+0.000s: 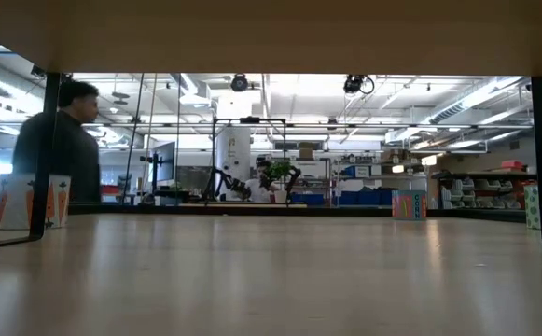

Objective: Pick and place cans onto a shelf
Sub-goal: Put the canned oranges on the shelf, then put the canned peas on the shelf

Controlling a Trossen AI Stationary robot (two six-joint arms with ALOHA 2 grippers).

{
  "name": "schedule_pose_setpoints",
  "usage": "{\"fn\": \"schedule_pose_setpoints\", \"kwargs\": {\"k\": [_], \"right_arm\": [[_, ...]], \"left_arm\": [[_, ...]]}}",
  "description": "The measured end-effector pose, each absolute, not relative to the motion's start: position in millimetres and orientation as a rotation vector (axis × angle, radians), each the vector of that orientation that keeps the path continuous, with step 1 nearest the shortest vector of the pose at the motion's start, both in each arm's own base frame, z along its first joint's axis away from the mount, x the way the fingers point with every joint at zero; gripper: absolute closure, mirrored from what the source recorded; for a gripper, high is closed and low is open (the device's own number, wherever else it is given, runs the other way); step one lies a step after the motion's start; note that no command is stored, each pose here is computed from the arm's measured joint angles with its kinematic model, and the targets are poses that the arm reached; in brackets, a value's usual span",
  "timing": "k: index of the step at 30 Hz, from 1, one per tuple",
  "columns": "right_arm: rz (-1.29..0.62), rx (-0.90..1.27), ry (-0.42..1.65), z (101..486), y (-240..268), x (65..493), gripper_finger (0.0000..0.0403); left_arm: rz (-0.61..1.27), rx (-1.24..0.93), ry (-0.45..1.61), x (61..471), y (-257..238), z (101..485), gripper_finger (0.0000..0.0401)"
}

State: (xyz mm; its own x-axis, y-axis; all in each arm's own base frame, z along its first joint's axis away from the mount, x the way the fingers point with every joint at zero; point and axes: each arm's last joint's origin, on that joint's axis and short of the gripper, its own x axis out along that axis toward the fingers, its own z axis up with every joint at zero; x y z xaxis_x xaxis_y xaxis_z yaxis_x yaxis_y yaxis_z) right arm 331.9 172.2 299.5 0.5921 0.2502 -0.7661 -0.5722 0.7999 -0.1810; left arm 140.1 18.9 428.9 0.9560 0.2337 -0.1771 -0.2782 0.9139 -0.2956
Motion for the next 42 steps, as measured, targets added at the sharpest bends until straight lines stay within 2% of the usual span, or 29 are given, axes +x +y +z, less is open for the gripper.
{"fn": "schedule_pose_setpoints", "kwargs": {"k": [9,15,20,25,28,32,37,42], "right_arm": [[0.447,-0.405,0.820,300.8,168.9,331.4,0.0053],[0.378,-0.328,0.758,344.3,165.2,322.1,0.0053],[0.163,-0.234,0.861,378.1,140.4,302.6,0.0054],[-0.091,-0.107,0.889,390.2,96.4,268.2,0.0055],[-0.208,0.014,0.884,382.0,70.8,241.4,0.0055],[-0.396,0.175,0.918,351.8,36.7,202.3,0.0055],[-0.569,0.400,1.121,304.1,6.2,165.7,0.0055],[-0.791,0.623,1.296,265.0,-17.3,147.3,0.0055]], "left_arm": [[0.255,-0.326,0.143,140.2,18.6,428.7,0.0392],[0.253,-0.326,0.148,140.0,18.5,428.2,0.0392],[0.199,-0.334,0.228,138.8,16.4,421.7,0.0392],[0.214,-0.354,0.405,133.6,13.8,405.6,0.0392],[0.215,-0.370,0.491,129.9,10.8,398.2,0.0392],[0.200,-0.370,0.552,127.3,5.7,393.4,0.0392],[0.193,-0.346,0.572,129.8,0.9,384.2,0.0392],[0.219,-0.347,0.619,134.4,-0.1,368.1,0.0392]]}}
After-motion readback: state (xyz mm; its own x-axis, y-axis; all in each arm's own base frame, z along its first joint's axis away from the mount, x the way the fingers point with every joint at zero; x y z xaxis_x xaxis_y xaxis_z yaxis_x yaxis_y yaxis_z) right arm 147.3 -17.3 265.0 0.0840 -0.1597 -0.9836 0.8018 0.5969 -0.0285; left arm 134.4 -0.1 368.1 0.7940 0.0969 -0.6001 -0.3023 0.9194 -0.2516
